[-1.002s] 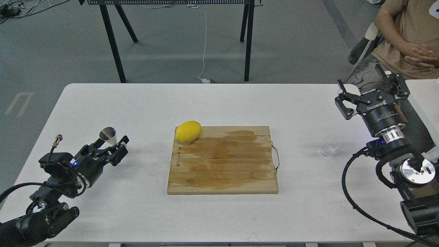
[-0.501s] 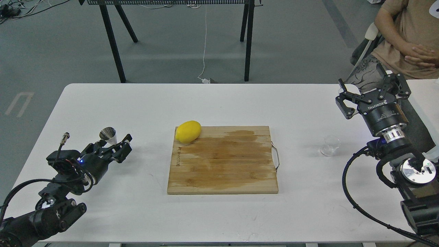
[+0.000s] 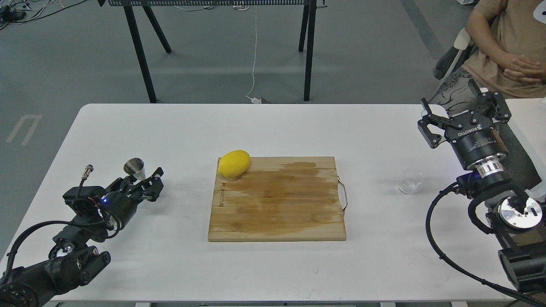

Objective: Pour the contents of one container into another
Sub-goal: 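Lift the metal jigger off the table with the left gripper, then carry the jigger with the left gripper over the wooden board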

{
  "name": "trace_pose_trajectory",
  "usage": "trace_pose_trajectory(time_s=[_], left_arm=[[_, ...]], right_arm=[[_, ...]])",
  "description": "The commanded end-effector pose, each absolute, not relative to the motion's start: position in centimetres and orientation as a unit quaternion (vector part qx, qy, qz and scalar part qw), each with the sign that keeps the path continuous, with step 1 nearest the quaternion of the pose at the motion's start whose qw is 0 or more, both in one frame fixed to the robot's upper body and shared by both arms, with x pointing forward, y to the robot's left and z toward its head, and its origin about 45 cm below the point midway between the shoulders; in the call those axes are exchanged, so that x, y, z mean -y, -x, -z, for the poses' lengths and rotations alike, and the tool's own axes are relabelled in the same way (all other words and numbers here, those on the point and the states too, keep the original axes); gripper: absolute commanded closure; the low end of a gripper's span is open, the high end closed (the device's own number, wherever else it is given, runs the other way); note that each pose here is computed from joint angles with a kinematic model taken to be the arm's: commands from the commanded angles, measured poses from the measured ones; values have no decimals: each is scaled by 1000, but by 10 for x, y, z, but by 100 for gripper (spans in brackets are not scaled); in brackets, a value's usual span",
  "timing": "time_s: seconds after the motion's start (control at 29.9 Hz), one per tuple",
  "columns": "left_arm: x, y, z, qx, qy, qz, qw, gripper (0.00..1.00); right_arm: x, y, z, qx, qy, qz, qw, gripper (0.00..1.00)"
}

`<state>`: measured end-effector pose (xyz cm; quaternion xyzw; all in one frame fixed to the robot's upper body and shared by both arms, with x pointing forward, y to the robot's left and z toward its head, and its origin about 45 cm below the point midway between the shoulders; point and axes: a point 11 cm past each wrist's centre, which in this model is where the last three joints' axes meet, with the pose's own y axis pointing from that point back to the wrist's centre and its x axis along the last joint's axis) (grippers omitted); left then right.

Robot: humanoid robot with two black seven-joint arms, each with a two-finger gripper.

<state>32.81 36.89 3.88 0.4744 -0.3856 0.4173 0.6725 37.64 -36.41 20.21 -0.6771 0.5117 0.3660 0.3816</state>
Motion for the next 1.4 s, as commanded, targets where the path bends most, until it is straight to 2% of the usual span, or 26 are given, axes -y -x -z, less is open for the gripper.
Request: trace_pose_trajectory(time_s=[0.0,0.1,0.37,0.5,0.77,1.07,1.2,1.37], left_arm=[[-368,-330,-40,387,-473,-418,672,48],[-367,-332,-42,389,-472,-419,672,59],[-371,-332,-41,388,-477,-418,669,83],[-371,-332,-41,388,-478,-417,668,89],[-361,-342,-50,397,-459,-424,672,92],[-264,-414,-157,499,-289,-431,694,92],[-222,-421,-185,520,-231,-424,705,92],[-161,-413,-181,528,-193,-379,735,93]], right_arm=[[364,-376,-202,-512,677,-366,382,1],[364,-376,-201,-512,677,-367,381,1],[364,-376,-201,-512,676,-367,381,1],[365,-376,-201,-513,676,-367,381,1],[364,-376,-201,-512,676,-368,381,1],[365,-377,-201,-513,677,-366,381,1],[366,-377,-199,-516,675,-367,378,1],[366,-377,-199,-516,675,-367,379,1]])
